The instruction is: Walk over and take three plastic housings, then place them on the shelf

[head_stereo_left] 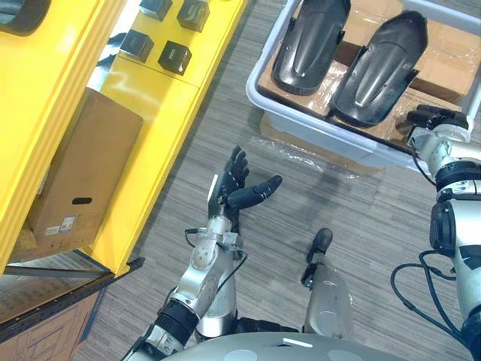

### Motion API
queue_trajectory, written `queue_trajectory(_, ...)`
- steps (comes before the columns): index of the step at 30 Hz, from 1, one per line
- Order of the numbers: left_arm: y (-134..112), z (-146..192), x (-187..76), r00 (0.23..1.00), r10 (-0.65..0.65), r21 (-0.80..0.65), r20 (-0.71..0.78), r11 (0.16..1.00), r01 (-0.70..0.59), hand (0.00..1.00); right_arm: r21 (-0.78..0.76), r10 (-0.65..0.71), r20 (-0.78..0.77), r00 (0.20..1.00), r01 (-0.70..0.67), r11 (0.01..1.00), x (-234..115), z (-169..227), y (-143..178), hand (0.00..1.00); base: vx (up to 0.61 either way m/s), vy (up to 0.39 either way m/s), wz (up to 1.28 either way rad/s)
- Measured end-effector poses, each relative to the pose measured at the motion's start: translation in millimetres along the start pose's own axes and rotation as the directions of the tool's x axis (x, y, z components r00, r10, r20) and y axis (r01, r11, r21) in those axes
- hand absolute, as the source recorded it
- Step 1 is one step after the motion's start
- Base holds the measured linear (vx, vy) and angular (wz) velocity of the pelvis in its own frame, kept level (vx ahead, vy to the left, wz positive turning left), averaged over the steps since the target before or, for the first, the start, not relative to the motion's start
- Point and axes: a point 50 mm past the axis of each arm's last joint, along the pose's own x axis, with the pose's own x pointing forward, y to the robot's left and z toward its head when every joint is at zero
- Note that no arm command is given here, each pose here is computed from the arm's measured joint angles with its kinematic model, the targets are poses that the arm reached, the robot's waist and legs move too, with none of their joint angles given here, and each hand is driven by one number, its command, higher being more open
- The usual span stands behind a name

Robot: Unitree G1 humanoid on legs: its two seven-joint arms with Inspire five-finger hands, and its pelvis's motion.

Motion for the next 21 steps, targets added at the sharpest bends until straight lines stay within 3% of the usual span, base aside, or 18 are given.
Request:
queue_trajectory(7,0.8,-0.8,-6.1,1.0,-0.016,-0.012,-0.003,1.0,0.016,1.0,0.06,-0.06,-0.019,0.998,0.061,0.996,4.1,-12.1,-9.4,0.0,-0.02,0.023,0.13)
queue_trajectory(16,5.3,11.2,-28.3,0.995,-0.087,-0.035,0.047,0.995,0.089,1.0,0.0,-0.115,0.005,0.993,0.115,0.993,8.9,-36.4,-22.8,0.0,0.0,0.019,0.19)
queue_trajectory(17,5.1,11.4,-29.0,0.995,-0.09,-0.036,0.048,0.995,0.091,1.0,-0.001,-0.119,0.009,0.993,0.119,0.993,8.8,-37.1,-23.1,1.0,0.0,0.007,0.12)
queue_trajectory(21,2.4,12.3,-32.3,0.993,-0.106,-0.04,0.05,0.993,0.108,1.0,0.046,-0.12,0.198,0.973,0.113,0.993,-1.0,-15.7,-12.9,1.0,-0.01,-0.002,-0.01)
